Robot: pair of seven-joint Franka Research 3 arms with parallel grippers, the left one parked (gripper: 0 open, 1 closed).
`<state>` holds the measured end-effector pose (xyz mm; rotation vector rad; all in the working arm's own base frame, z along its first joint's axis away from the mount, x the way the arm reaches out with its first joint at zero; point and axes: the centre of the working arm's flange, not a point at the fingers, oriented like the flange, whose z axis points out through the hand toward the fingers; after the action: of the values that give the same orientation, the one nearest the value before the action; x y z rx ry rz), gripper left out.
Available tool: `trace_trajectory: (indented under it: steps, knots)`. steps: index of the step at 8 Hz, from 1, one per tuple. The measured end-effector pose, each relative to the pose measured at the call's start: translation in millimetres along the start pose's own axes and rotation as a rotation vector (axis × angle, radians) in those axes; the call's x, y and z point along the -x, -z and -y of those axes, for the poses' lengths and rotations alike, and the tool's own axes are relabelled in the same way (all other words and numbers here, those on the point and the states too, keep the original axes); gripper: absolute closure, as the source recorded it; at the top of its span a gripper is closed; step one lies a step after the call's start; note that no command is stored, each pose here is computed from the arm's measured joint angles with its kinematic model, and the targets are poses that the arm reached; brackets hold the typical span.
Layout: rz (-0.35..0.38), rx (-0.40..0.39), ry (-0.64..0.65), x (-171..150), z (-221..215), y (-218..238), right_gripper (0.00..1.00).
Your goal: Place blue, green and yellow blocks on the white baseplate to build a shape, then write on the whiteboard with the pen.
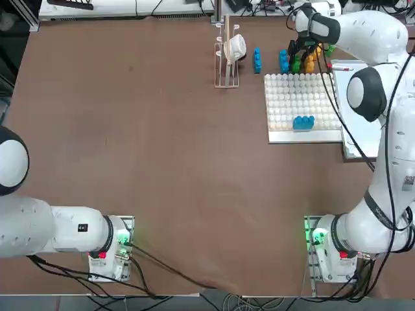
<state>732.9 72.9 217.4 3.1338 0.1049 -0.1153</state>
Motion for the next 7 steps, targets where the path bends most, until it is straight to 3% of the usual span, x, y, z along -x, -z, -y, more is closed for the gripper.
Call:
trace_trajectory:
  steps: [3,6,7]
  knots:
    - [-0.003,-0.004,-0.002,-0.3,1.8,0.2,0.39]
    - [-0.015,-0.004,-0.002,-1.6,1.9,1.6,0.6]
    - [-0.016,-0.004,-0.002,-1.7,1.9,1.7,0.6]
